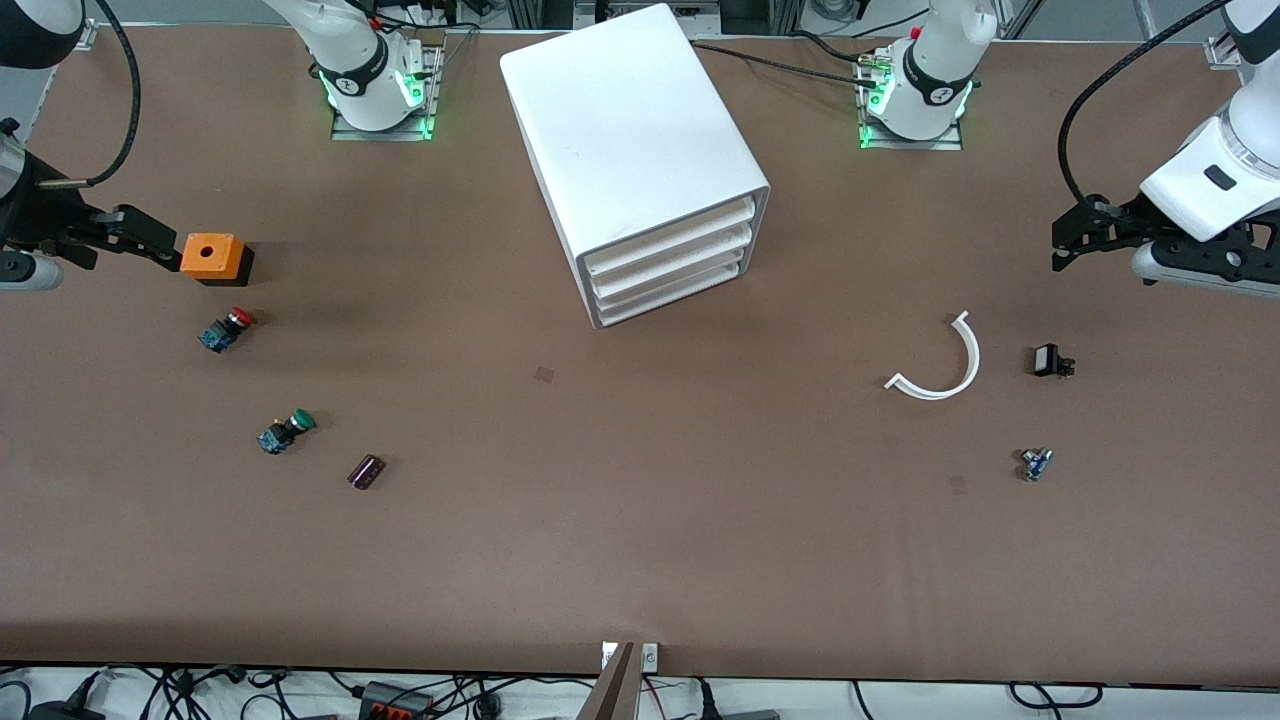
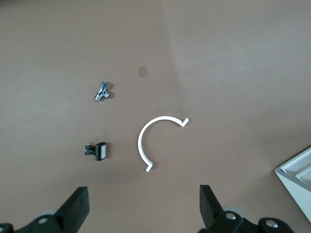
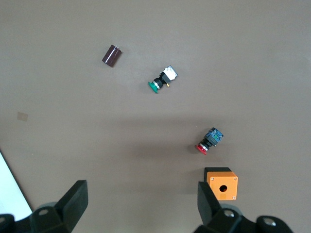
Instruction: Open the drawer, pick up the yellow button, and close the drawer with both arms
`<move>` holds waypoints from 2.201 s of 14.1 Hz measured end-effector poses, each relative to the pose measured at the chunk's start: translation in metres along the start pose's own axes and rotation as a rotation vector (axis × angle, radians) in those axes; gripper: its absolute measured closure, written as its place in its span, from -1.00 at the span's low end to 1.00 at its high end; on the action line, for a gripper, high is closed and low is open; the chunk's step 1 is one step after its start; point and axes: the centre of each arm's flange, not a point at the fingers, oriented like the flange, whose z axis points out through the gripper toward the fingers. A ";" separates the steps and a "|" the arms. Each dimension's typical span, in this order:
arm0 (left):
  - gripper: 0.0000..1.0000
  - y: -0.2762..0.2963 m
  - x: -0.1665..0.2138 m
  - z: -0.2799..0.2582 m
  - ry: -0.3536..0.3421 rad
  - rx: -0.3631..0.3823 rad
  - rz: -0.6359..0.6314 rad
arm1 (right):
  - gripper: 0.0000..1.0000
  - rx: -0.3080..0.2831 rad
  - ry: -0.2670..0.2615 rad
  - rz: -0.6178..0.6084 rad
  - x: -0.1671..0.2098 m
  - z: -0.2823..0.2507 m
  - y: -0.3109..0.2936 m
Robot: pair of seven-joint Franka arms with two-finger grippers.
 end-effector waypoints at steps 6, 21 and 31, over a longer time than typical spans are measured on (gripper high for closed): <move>-1.00 0.000 0.000 0.000 0.000 0.000 0.000 | -1.00 0.000 0.000 0.000 0.000 0.000 0.000; -1.00 0.000 0.000 0.000 0.000 0.000 0.000 | -1.00 0.000 0.008 -0.020 0.001 -0.001 -0.011; -1.00 0.000 0.000 0.000 0.000 0.000 0.000 | -1.00 0.000 0.015 -0.021 0.002 -0.002 -0.012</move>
